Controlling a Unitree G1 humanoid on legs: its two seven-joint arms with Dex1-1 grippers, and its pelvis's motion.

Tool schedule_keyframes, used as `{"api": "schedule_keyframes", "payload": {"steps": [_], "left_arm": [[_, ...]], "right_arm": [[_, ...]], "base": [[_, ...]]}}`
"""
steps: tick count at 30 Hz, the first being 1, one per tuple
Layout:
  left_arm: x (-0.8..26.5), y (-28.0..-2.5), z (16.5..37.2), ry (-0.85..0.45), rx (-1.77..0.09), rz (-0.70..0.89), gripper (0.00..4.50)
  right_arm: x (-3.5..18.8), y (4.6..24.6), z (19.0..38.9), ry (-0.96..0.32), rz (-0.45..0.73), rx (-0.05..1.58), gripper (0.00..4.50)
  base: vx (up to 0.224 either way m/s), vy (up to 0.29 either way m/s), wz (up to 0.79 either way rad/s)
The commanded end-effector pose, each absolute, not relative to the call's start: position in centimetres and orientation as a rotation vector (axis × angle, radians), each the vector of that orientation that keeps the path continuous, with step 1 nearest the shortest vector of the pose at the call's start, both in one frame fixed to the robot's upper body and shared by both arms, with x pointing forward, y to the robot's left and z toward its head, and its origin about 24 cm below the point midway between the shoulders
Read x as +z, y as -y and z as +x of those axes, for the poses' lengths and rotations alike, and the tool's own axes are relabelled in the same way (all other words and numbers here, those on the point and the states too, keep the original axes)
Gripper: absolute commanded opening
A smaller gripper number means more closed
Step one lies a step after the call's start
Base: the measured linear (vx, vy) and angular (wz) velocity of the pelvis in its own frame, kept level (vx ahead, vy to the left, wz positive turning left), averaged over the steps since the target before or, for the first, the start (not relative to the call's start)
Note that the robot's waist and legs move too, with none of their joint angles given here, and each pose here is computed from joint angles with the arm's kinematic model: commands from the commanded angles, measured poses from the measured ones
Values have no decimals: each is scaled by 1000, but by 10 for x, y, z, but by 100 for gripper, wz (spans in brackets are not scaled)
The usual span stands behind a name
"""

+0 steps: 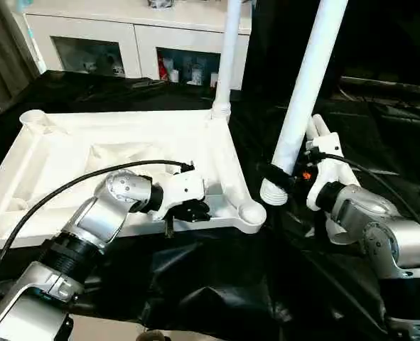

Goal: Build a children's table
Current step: Insert table leg to table base

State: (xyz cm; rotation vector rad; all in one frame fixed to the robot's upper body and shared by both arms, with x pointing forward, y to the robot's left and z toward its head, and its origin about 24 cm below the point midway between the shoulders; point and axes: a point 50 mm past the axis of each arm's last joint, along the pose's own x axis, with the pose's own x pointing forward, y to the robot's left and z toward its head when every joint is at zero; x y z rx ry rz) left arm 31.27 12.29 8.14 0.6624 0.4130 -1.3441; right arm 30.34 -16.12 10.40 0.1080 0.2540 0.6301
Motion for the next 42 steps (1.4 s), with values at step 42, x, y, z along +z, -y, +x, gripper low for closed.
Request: {"api": "schedule_keyframes", "payload": {"steps": [42], "left_arm": [[66, -124, 313, -410, -1361, 608, 0]], "right_arm": [[110, 160, 305, -237, 78, 651, 193]], "base": [[0, 0, 0]]}}
